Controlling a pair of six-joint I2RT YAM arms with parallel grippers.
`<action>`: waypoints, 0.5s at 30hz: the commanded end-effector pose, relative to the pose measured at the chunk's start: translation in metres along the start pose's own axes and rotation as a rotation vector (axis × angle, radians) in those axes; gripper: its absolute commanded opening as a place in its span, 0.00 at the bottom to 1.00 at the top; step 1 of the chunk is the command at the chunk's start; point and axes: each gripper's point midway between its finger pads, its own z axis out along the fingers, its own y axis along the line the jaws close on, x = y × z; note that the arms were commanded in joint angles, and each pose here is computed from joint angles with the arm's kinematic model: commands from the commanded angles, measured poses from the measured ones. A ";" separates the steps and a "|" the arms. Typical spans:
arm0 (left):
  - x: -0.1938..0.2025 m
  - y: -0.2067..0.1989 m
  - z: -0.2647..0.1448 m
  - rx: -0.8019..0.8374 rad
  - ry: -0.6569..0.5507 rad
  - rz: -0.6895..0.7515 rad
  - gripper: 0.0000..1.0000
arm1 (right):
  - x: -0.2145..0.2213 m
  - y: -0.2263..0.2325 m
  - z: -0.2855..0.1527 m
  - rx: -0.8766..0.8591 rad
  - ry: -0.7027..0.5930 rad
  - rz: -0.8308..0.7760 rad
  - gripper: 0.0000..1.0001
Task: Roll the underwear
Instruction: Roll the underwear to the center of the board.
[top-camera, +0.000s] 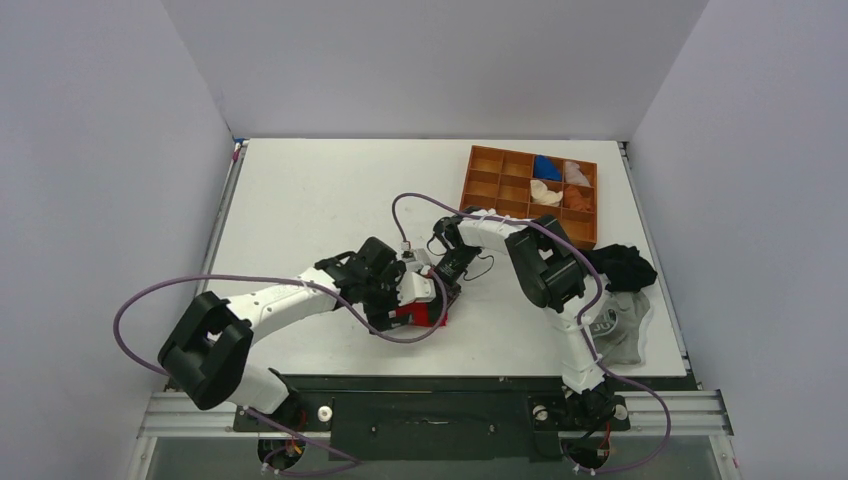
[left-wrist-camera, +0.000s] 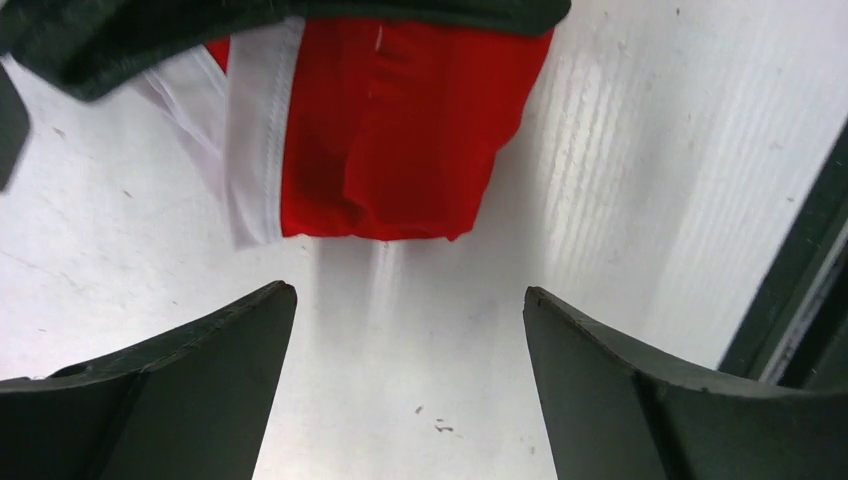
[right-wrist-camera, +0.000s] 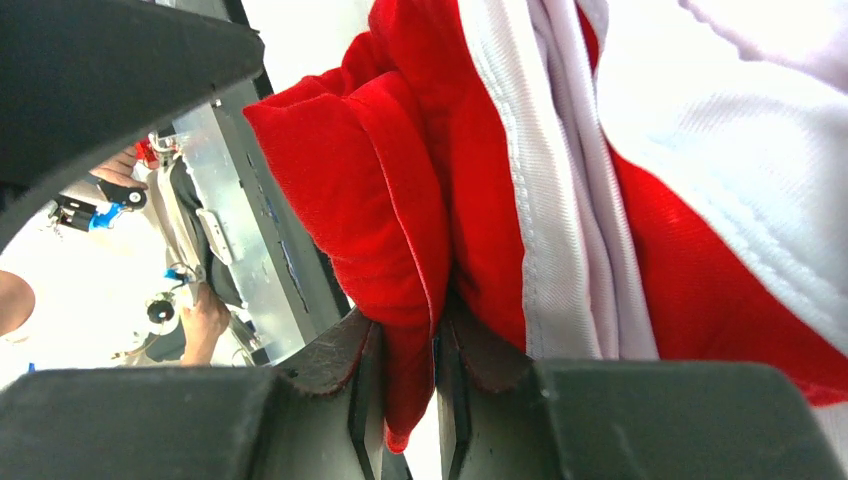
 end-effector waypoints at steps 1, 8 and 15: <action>-0.007 -0.016 -0.010 0.159 -0.066 -0.058 0.83 | -0.015 -0.036 -0.001 0.139 -0.008 -0.131 0.00; -0.010 -0.023 -0.005 0.252 -0.086 -0.112 0.83 | -0.018 -0.023 -0.002 0.166 0.009 -0.203 0.00; -0.017 -0.015 -0.012 0.174 -0.135 -0.108 0.83 | -0.021 -0.016 -0.002 0.207 0.028 -0.258 0.00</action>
